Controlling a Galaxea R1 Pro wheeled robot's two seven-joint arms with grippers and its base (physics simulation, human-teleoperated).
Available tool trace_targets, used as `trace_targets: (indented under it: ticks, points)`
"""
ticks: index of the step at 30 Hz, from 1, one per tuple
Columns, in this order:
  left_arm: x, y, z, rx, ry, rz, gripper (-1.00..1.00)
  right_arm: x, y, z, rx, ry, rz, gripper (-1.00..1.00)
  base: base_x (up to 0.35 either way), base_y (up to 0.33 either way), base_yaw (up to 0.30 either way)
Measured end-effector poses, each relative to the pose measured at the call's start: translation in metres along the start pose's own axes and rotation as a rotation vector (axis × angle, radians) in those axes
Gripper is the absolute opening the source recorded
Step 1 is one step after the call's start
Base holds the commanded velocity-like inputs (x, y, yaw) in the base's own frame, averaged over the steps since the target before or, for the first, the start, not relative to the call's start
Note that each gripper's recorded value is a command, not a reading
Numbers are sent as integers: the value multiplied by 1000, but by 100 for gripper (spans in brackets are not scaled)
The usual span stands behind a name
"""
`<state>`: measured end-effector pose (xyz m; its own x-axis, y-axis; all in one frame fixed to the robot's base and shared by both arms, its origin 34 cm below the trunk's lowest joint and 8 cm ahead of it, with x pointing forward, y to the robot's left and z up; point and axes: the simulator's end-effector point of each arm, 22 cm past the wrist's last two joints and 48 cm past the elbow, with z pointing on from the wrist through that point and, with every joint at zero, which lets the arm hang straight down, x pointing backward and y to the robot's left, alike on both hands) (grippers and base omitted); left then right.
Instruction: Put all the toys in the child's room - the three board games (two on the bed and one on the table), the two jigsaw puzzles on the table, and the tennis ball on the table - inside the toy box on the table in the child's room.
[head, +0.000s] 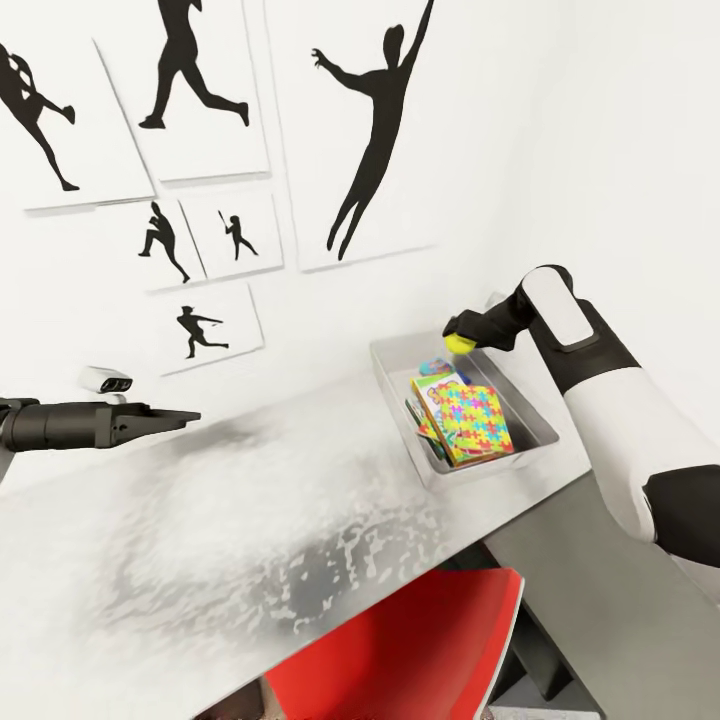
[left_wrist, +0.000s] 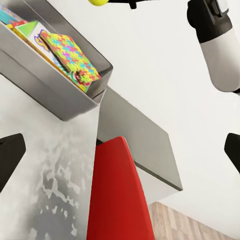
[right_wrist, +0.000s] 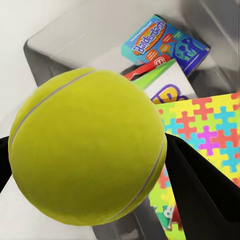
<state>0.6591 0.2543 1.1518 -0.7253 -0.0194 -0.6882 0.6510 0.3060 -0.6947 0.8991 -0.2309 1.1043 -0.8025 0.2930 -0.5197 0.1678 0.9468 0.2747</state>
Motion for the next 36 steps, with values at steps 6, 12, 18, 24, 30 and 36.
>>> trace_targets:
  ticks: [6,12,18,24,30,36]
  points:
    - [1,5,1,0,1,-9,100,-7,2,6,8,-29,22,-100,0,0,0]
    - [-6,7,3,4,-6,1,100,-6,-1,14,19,-34,32,-100,0,0,0]
    - [-5,11,4,4,-5,-6,100,-9,-9,21,49,-56,41,-100,0,0,0]
    - [-4,15,5,9,-7,-16,100,-9,-18,31,71,-70,68,-100,0,0,0]
    - [-1,19,7,10,-5,-25,100,-12,-20,39,83,-98,87,-100,0,0,0]
    - [2,24,9,11,-1,-34,100,-14,-22,46,91,-118,105,-100,0,0,0]
